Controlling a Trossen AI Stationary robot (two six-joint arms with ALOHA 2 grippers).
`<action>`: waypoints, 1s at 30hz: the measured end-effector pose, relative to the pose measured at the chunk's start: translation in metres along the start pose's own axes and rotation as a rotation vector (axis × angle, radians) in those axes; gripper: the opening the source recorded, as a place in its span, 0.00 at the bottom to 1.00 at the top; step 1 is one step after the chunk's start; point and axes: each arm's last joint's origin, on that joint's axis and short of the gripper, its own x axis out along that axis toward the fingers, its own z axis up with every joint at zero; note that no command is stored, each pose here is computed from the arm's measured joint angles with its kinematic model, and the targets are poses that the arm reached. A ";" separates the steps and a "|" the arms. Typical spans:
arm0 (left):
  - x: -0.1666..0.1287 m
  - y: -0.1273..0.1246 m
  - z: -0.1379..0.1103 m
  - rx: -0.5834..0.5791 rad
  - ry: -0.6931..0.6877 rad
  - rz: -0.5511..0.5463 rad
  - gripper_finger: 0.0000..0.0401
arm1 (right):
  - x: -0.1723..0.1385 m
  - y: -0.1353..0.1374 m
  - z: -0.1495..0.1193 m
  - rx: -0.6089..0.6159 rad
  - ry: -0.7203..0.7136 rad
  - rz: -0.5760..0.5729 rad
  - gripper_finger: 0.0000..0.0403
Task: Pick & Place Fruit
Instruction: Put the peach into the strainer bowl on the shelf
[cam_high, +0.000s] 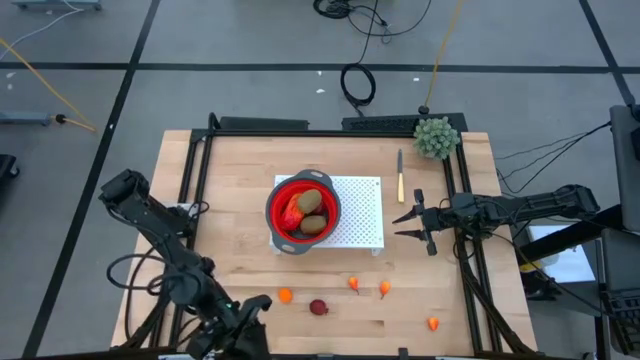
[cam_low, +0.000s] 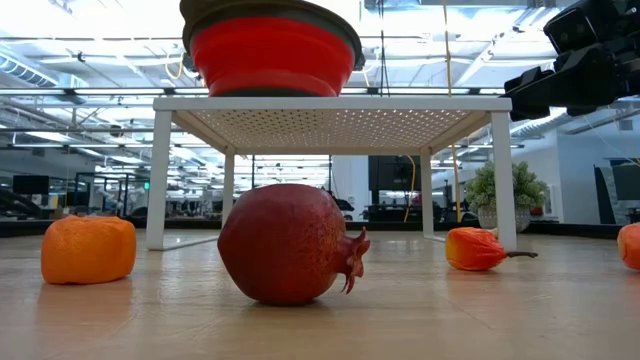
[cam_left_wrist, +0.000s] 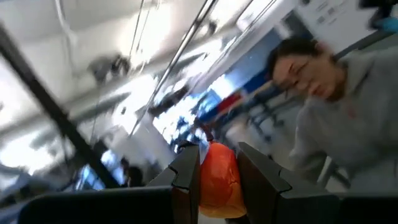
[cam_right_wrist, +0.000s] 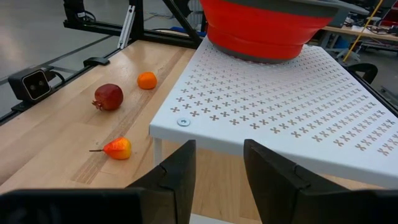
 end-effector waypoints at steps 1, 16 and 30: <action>0.000 0.000 -0.002 -0.016 0.038 0.026 0.20 | 0.000 0.000 0.000 0.000 0.000 0.000 0.32; -0.016 0.037 -0.055 -0.253 0.574 0.591 0.20 | 0.000 0.000 -0.003 -0.032 0.028 0.003 0.32; -0.048 0.084 -0.111 -0.364 0.816 0.831 0.20 | -0.005 0.000 0.001 -0.031 -0.017 -0.003 0.32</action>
